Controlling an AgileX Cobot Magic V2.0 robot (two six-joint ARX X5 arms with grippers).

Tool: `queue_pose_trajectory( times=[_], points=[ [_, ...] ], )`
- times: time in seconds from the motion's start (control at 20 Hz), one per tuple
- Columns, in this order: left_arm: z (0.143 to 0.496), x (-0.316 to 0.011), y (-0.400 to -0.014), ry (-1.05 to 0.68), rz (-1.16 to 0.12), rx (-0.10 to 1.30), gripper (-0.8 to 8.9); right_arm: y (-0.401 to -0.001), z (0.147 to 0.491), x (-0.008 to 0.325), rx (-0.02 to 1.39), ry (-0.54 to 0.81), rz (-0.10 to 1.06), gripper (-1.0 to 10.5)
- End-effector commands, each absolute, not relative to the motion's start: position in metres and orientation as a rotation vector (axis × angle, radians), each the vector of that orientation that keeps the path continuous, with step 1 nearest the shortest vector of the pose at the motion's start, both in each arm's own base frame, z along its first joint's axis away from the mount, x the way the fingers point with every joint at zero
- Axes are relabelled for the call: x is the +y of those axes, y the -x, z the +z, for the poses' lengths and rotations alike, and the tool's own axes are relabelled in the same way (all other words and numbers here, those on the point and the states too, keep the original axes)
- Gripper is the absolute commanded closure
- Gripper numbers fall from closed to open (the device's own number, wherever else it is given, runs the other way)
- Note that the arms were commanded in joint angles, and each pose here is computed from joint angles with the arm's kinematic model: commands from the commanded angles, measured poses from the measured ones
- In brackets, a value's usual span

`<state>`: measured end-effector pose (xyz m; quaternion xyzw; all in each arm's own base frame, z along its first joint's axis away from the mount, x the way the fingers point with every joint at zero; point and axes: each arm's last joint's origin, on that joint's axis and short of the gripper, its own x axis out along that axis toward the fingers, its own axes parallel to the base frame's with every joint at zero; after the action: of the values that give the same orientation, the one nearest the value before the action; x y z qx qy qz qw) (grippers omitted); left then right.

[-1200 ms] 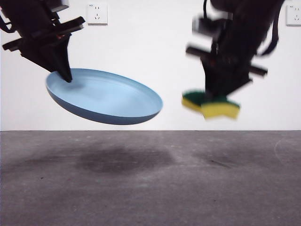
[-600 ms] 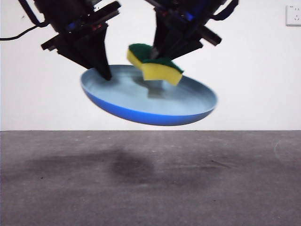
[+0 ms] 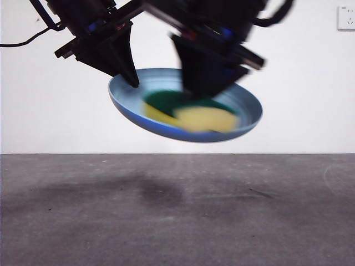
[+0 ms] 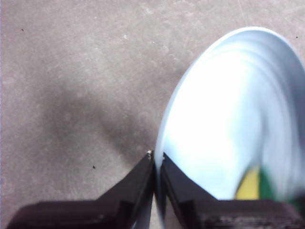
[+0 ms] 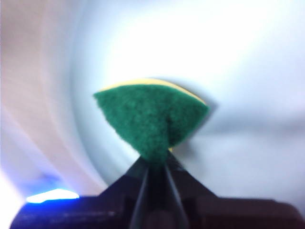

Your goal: Pick up the plate,pick up the cloth,clean the plate with the cloth

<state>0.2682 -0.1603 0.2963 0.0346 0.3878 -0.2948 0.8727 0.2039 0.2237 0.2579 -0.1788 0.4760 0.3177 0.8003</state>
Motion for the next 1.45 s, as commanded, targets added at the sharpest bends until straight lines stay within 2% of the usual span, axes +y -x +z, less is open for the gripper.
queue_pose_trajectory(
  times=[0.05,0.15,0.35,0.45,0.6,0.75,0.85,1.0,1.05,1.15,1.3,1.35,1.45],
  points=[
    [0.294,-0.161,-0.269,-0.029,-0.661,0.83,8.21,-0.213,0.256,0.211,0.968,0.517,0.435,9.6],
    [0.294,-0.163,-0.267,-0.011,-0.711,0.853,8.21,-0.223,0.264,0.204,0.85,0.53,0.275,9.6],
    [0.293,-0.164,-0.264,0.009,-0.763,0.874,8.21,-0.24,0.276,0.205,0.693,0.415,0.251,9.6],
    [0.293,-0.164,-0.264,0.016,-0.781,0.875,8.21,-0.246,0.281,0.208,0.644,0.353,0.329,9.6],
    [0.294,-0.165,-0.265,0.017,-0.781,0.864,8.21,-0.249,0.286,0.214,0.626,0.232,0.567,9.6],
    [0.296,-0.165,-0.267,0.022,-0.778,0.842,8.21,-0.246,0.285,0.22,0.661,0.168,0.756,9.6],
    [0.297,-0.163,-0.269,0.038,-0.764,0.826,8.21,-0.24,0.279,0.218,0.761,0.172,0.813,9.6],
    [0.299,-0.158,-0.275,0.07,-0.742,0.795,8.21,-0.229,0.266,0.209,0.955,0.241,0.818,9.6],
    [0.3,-0.157,-0.276,0.072,-0.738,0.794,8.21,-0.225,0.262,0.204,1.013,0.289,0.799,9.6],
    [0.299,-0.153,-0.277,0.077,-0.729,0.801,8.21,-0.223,0.258,0.195,1.055,0.419,0.651,9.6],
    [0.297,-0.152,-0.276,0.073,-0.727,0.827,8.21,-0.232,0.262,0.189,0.906,0.578,0.303,9.6],
    [0.296,-0.151,-0.275,0.068,-0.727,0.839,8.21,-0.237,0.266,0.191,0.834,0.577,0.242,9.6],
    [0.295,-0.151,-0.274,0.064,-0.726,0.852,8.21,-0.243,0.271,0.195,0.748,0.534,0.22,9.6]
  ],
)
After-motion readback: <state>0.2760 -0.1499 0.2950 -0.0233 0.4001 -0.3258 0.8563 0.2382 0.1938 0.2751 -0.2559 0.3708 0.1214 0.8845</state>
